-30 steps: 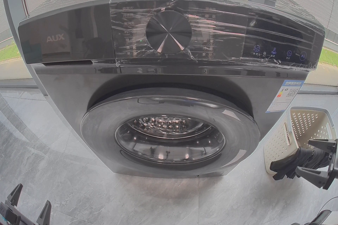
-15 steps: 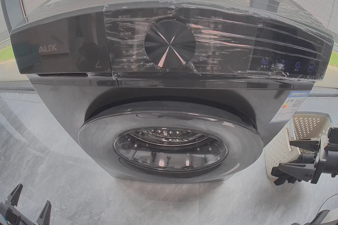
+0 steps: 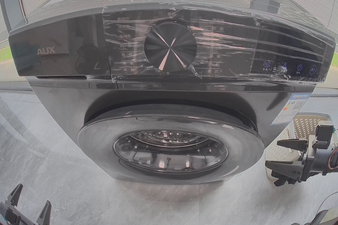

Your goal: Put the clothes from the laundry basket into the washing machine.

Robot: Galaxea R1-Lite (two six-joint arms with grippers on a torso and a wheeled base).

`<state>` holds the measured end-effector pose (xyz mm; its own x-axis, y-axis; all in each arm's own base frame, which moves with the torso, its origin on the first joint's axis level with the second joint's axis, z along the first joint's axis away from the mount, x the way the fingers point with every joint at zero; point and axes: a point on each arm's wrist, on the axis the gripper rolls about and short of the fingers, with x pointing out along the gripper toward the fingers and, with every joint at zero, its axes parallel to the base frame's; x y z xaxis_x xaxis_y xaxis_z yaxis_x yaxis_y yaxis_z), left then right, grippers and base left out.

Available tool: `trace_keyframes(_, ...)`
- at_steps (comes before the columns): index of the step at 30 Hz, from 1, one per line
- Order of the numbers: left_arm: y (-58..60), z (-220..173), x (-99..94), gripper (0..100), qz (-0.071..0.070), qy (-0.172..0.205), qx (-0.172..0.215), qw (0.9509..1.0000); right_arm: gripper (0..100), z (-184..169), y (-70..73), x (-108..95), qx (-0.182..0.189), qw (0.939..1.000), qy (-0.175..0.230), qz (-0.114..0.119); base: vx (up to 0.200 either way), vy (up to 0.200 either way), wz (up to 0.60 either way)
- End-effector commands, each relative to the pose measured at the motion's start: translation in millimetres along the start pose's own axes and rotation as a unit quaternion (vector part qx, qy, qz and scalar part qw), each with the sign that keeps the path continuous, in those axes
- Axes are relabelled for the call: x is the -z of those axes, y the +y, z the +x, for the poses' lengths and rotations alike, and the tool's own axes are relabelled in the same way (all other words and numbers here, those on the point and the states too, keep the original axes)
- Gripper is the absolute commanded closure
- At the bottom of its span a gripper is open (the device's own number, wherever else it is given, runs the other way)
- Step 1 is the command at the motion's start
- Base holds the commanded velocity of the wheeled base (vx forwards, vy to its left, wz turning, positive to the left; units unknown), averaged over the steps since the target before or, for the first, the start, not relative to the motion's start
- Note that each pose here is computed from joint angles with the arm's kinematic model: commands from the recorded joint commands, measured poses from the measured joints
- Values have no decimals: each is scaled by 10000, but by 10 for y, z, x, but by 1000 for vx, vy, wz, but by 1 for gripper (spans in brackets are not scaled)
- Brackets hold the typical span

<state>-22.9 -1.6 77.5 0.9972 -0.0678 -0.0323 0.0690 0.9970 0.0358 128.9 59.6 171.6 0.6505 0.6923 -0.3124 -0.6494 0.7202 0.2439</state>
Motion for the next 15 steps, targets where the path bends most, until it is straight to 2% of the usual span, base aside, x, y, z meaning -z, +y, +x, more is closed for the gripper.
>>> trace_keyframes(1,-2,1,53,0,1,-1,-2,10000,0,102,-47,33,77,9998,141,136,0,0,0)
trace_keyframes(15,-2,1,53,0,1,-1,-2,10000,0,329,-148,104,91,9998,108,157,0,0,0)
